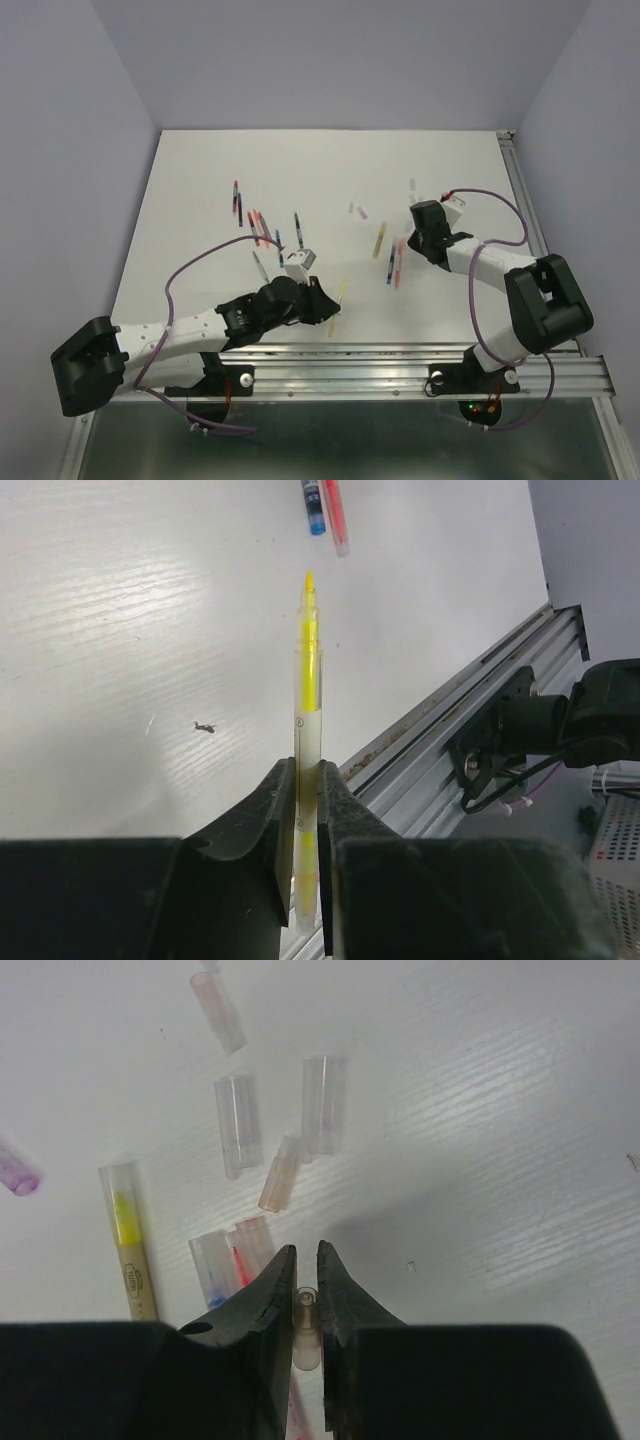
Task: Open the pen caps
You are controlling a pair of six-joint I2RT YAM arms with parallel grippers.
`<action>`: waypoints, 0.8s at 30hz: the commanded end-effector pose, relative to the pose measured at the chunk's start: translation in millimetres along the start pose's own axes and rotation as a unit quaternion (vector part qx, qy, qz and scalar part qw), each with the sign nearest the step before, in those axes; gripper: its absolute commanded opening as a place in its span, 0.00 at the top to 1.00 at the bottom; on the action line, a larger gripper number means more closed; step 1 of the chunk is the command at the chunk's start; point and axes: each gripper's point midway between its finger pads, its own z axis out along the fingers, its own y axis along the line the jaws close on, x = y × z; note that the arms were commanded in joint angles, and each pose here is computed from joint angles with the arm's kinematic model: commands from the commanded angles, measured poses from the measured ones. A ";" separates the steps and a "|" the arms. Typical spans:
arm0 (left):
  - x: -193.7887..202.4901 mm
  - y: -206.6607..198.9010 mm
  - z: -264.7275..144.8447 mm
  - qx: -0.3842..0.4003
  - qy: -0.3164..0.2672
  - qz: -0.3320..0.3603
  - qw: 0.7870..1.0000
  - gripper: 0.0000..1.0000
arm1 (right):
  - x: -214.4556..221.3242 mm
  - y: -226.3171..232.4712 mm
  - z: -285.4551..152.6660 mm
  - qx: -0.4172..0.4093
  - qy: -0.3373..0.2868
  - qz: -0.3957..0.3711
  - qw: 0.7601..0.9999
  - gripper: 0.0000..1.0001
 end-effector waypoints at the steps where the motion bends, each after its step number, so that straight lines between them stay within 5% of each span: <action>1: -22.0 -14.7 -2.4 0.006 -0.034 -0.004 0.999 1.00 | 6.3 -10.2 9.1 0.015 0.007 0.000 1.000 0.84; 10: -25.4 -12.1 -2.6 -0.006 -0.040 -0.005 0.999 1.00 | 12.2 -11.1 14.7 0.018 0.023 0.005 1.000 0.62; 15: -33.8 -12.3 -2.1 -0.018 -0.054 -0.009 0.998 1.00 | 7.9 -8.0 7.4 0.010 0.025 0.004 1.000 0.58; 24: -74.6 -2.7 -0.8 -0.090 -0.132 -0.043 0.986 1.00 | -6.6 22.5 -63.9 -0.150 0.034 -0.025 0.988 0.00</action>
